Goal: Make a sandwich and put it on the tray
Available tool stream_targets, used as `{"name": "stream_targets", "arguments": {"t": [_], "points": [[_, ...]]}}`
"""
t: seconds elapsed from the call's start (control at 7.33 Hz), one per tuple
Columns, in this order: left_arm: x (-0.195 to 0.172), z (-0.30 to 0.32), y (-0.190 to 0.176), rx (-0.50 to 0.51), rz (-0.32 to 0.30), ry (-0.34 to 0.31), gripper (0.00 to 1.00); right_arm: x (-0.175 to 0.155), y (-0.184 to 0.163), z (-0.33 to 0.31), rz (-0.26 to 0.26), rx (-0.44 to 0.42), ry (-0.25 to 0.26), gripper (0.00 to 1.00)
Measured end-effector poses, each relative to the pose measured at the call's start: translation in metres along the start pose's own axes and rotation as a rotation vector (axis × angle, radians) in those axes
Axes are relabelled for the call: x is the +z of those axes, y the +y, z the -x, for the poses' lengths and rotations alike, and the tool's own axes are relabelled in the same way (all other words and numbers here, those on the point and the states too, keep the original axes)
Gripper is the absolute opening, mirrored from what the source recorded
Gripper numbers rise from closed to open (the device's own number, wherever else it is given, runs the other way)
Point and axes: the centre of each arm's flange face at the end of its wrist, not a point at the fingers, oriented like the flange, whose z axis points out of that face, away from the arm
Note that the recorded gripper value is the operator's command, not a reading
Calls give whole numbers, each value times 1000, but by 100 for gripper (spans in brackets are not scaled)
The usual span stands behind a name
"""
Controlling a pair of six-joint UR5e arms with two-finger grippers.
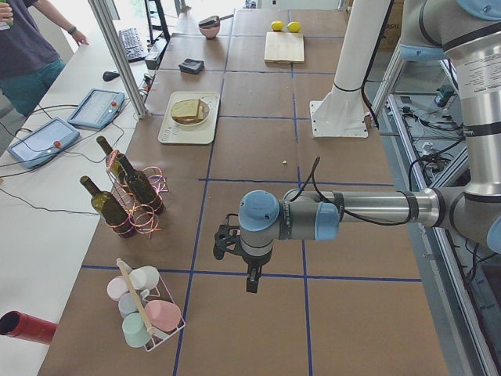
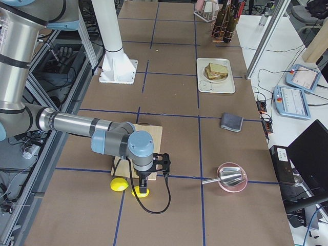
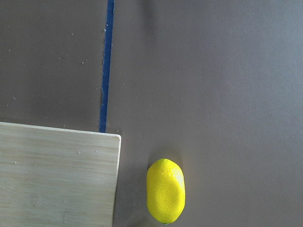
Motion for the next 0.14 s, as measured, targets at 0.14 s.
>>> {"name": "stream_targets", "arguments": {"t": [0.14], "points": [[0, 0, 0, 1, -1, 0, 100, 0, 0, 0, 0, -1, 0, 100]]}}
